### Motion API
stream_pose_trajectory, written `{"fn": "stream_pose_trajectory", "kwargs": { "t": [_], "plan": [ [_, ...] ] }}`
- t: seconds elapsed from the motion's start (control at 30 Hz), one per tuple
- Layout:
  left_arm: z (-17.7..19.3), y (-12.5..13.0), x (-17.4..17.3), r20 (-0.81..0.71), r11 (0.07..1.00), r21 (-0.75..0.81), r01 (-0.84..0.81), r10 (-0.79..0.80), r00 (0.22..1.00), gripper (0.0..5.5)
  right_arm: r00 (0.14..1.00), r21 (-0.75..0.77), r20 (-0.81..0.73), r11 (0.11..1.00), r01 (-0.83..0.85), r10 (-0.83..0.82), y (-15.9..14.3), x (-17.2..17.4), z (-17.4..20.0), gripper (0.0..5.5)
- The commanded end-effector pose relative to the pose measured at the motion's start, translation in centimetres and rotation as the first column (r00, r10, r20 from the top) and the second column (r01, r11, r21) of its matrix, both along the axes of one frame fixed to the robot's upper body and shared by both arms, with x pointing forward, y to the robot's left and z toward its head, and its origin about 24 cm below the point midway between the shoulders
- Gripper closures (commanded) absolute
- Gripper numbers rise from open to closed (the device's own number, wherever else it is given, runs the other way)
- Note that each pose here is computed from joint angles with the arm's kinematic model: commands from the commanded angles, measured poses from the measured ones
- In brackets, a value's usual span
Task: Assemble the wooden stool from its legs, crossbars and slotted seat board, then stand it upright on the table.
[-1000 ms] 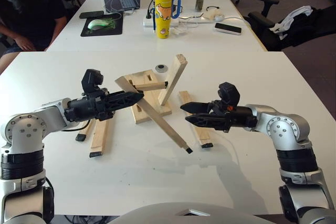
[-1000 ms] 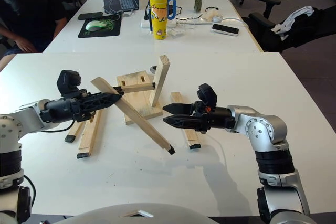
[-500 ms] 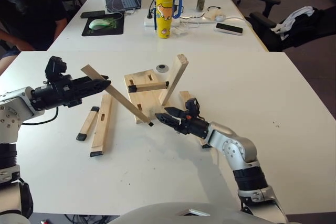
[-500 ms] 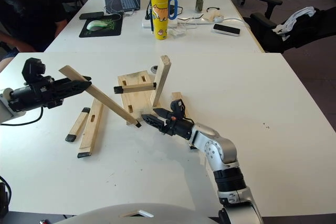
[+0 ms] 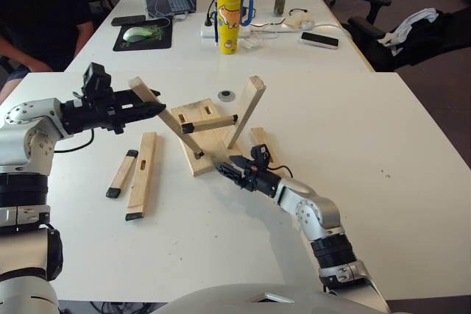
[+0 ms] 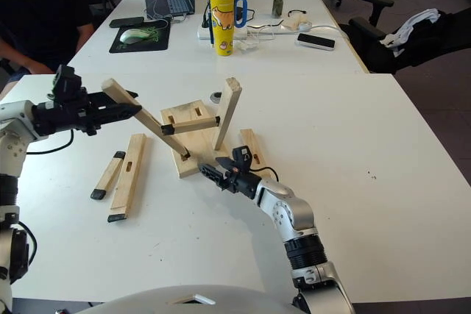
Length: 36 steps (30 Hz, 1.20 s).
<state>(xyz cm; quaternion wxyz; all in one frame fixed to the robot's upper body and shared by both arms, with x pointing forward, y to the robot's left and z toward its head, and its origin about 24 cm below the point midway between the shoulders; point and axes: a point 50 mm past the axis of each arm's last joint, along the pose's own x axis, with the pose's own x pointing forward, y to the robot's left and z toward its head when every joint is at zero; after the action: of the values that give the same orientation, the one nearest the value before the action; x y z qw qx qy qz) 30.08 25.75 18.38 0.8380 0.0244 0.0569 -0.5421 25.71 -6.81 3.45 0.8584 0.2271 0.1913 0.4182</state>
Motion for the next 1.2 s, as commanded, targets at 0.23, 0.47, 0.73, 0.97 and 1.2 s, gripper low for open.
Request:
{"fn": "stream_pose_trajectory", "kwargs": {
  "t": [0.23,0.47,0.73,0.97,1.2],
  "plan": [
    [0.5,1.0,0.1,0.033,0.995,0.103,-0.007,0.003,0.999,3.41,0.999,-0.004,0.033,1.000,-0.003,0.003,0.0,0.5,0.5,1.74],
    [1.3,1.5,0.1,0.051,0.992,0.128,-0.015,0.009,0.999,3.42,0.998,0.000,0.046,0.999,0.036,-0.036,0.2,1.1,0.5,1.74],
    [3.3,1.6,-0.1,0.080,0.994,0.104,-0.011,0.003,0.997,3.43,0.997,-0.016,0.042,0.997,0.072,-0.071,0.4,1.6,0.2,1.74],
    [2.5,0.3,-0.3,0.048,0.991,0.127,0.040,-0.047,0.998,3.43,0.996,-0.060,0.018,0.994,0.089,-0.089,0.7,1.7,-0.7,1.74],
    [1.6,0.8,-0.5,0.013,0.987,0.158,0.024,-0.027,1.000,3.43,0.996,-0.071,0.008,0.994,0.084,-0.084,0.6,1.6,-1.0,1.74]
  ]
}}
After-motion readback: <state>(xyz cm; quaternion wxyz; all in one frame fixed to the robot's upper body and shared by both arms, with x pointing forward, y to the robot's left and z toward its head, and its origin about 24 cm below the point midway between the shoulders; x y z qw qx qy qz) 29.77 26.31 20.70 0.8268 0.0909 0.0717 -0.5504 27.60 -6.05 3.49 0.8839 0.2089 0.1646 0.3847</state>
